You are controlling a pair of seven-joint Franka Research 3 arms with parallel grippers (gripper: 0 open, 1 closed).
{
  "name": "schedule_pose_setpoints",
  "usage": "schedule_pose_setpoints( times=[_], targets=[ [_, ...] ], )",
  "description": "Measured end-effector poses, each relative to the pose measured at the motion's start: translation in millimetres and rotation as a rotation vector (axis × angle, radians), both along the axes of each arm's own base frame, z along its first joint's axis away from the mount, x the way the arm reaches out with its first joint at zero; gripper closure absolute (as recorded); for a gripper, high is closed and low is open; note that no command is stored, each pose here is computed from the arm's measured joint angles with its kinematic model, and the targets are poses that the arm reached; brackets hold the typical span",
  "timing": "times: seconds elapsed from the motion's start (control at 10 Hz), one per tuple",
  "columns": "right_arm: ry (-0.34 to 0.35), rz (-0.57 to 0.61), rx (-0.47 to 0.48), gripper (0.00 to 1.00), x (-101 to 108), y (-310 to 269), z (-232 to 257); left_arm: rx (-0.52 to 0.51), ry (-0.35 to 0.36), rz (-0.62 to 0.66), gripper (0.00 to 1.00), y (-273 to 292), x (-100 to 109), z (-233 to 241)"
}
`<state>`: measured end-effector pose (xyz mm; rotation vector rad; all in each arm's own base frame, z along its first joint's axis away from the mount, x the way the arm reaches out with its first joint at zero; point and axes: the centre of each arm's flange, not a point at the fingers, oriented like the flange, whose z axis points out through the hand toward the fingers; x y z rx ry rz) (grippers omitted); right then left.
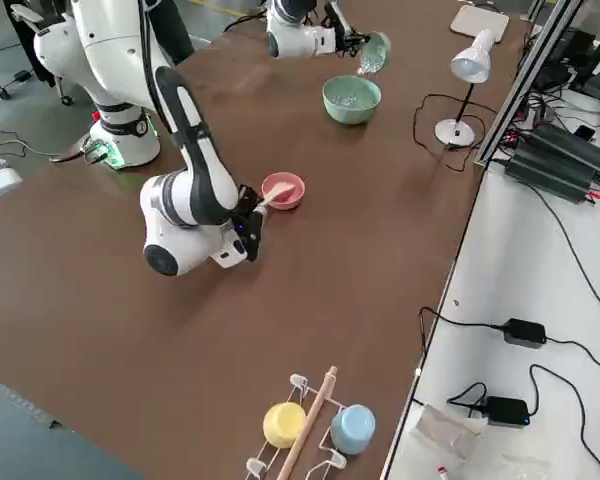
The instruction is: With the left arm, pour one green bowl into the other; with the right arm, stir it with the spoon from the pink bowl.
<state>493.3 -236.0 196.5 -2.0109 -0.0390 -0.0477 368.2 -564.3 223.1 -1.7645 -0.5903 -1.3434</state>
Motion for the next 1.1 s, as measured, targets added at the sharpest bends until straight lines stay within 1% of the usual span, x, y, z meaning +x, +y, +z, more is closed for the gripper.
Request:
schedule_pose_setpoints(
  times=[0.1, 0.2, 0.4, 0.6, 0.8, 1.0, 1.1],
  targets=[
    [0.016, -0.003, -0.003, 0.94, 3.4, -4.5, 10.9, 0.027, -0.014, 0.005, 0.96, -0.2, -6.4, -3.5],
    [0.047, 0.001, -0.031, 0.94, 7.3, -10.2, 27.9, 0.035, -0.032, -0.004, 0.96, -2.8, -8.3, 0.3],
    [0.112, 0.031, -0.14, 0.94, 15.9, -15.3, 77.1, 0.035, -0.063, -0.015, 0.96, -6.2, -4.1, 10.9],
    [0.123, 0.024, -0.182, 0.94, 18.0, -13.0, 111.4, 0.083, -0.116, -0.009, 0.96, -2.6, -1.2, 17.7],
    [0.119, 0.051, -0.225, 0.94, 15.9, -12.9, 125.6, 0.104, -0.136, -0.01, 0.96, -0.1, 2.9, 16.5],
    [0.128, 0.088, -0.284, 0.94, 17.8, -4.0, 144.1, 0.097, -0.146, -0.006, 0.96, -0.4, 6.0, 22.3],
    [0.144, 0.112, -0.334, 0.94, 23.3, 10.6, 160.2, 0.062, -0.139, -0.004, 0.96, -4.9, 5.2, 33.3]
  ],
)
